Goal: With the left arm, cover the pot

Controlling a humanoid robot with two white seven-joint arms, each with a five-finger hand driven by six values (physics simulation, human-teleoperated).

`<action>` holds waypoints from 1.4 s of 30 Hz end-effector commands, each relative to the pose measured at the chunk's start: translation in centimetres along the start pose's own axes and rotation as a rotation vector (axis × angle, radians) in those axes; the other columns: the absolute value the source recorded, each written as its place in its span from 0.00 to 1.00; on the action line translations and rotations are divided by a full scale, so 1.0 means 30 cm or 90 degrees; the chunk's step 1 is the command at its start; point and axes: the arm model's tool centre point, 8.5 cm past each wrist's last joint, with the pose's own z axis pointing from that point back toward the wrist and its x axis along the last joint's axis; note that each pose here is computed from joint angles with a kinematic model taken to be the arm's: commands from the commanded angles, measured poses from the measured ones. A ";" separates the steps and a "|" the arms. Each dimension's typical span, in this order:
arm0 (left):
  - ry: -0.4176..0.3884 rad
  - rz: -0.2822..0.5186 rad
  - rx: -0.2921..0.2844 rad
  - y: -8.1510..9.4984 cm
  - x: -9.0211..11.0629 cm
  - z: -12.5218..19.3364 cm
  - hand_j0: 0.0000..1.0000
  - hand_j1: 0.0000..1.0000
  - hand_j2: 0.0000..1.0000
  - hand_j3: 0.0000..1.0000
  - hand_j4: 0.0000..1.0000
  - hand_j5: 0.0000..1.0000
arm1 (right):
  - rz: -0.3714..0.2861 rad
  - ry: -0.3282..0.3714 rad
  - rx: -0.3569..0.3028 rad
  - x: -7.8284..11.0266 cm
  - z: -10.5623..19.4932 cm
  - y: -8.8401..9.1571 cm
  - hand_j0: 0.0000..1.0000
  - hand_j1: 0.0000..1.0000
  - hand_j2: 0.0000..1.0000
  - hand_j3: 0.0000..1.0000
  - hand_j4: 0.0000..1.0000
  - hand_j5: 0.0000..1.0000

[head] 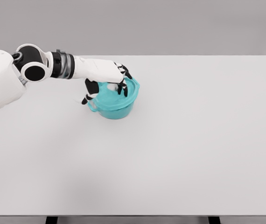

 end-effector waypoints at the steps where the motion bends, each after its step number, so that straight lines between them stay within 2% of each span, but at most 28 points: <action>1: -0.001 0.003 0.003 0.003 0.000 0.001 1.00 1.00 1.00 1.00 1.00 1.00 | 0.000 0.000 0.000 0.000 0.000 0.000 1.00 1.00 1.00 1.00 1.00 1.00; 14: 0.003 0.005 0.001 -0.003 -0.005 0.006 1.00 1.00 1.00 1.00 1.00 1.00 | 0.000 0.000 0.001 0.000 0.000 0.000 1.00 1.00 1.00 1.00 1.00 1.00; 17: 0.028 -0.033 -0.024 -0.015 -0.015 0.005 1.00 1.00 1.00 1.00 1.00 1.00 | 0.000 0.000 0.001 0.000 0.000 0.000 1.00 1.00 1.00 1.00 1.00 1.00; 23: 0.054 -0.069 -0.049 -0.034 -0.032 0.013 1.00 1.00 1.00 1.00 1.00 1.00 | 0.000 0.000 0.000 0.000 0.000 0.000 1.00 1.00 1.00 1.00 1.00 1.00; 32: 0.024 -0.093 -0.063 -0.052 -0.012 0.004 1.00 1.00 1.00 1.00 1.00 1.00 | 0.000 0.000 0.000 0.000 0.000 0.000 1.00 1.00 1.00 1.00 1.00 1.00; 37: 0.007 -0.126 -0.080 -0.065 -0.002 0.007 1.00 1.00 1.00 1.00 1.00 1.00 | 0.000 0.000 0.000 0.000 0.000 0.000 1.00 1.00 1.00 1.00 1.00 1.00; 42: 0.006 -0.127 -0.080 -0.066 -0.001 0.008 1.00 1.00 1.00 1.00 1.00 1.00 | 0.000 0.000 0.000 0.000 0.000 0.000 1.00 1.00 1.00 1.00 1.00 1.00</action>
